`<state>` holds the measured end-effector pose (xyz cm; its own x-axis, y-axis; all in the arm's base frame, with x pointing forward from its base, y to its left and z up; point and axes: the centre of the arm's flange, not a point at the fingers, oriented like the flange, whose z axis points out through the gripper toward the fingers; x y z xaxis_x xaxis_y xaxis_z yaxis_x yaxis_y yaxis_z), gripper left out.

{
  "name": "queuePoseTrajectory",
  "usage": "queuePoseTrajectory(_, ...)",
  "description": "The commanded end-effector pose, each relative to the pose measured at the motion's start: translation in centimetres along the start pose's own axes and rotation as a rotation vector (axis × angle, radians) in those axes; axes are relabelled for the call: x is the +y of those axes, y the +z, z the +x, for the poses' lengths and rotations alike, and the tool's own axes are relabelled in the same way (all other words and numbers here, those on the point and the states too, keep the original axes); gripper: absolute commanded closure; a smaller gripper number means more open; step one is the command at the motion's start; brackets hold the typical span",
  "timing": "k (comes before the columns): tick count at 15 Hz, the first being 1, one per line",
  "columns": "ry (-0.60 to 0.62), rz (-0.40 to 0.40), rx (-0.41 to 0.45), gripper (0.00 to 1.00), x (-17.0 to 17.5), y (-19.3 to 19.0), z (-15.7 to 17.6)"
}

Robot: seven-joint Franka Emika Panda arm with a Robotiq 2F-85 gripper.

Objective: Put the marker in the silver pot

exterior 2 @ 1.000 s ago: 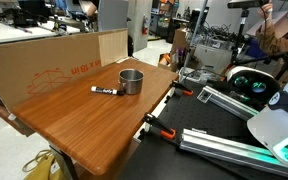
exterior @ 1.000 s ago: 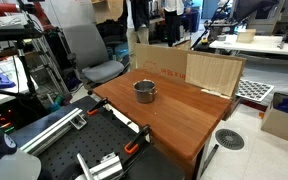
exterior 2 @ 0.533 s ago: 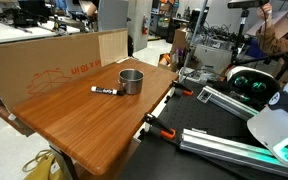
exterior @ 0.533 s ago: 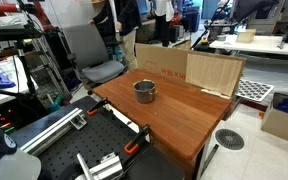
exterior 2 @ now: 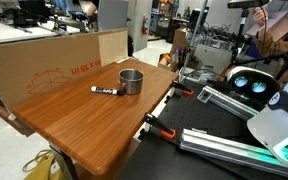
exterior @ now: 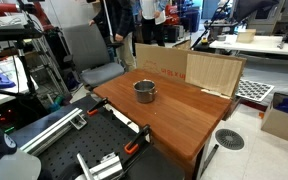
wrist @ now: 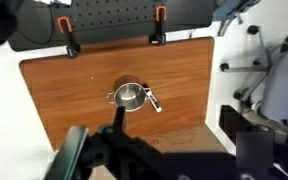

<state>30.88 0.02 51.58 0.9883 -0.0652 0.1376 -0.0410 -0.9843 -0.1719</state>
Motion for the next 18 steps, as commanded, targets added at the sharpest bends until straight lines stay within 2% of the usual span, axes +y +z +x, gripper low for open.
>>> queuePoseTrajectory(1, -0.033, -0.009, 0.01, 0.0, 0.0, 1.3, 1.3)
queuePoseTrajectory(8, 0.002, -0.053, -0.009, 0.0, -1.1, 5.5, 5.3)
queuePoseTrajectory(18, 0.015, -0.128, -0.05, 0.0, -4.5, 14.5, 14.6)
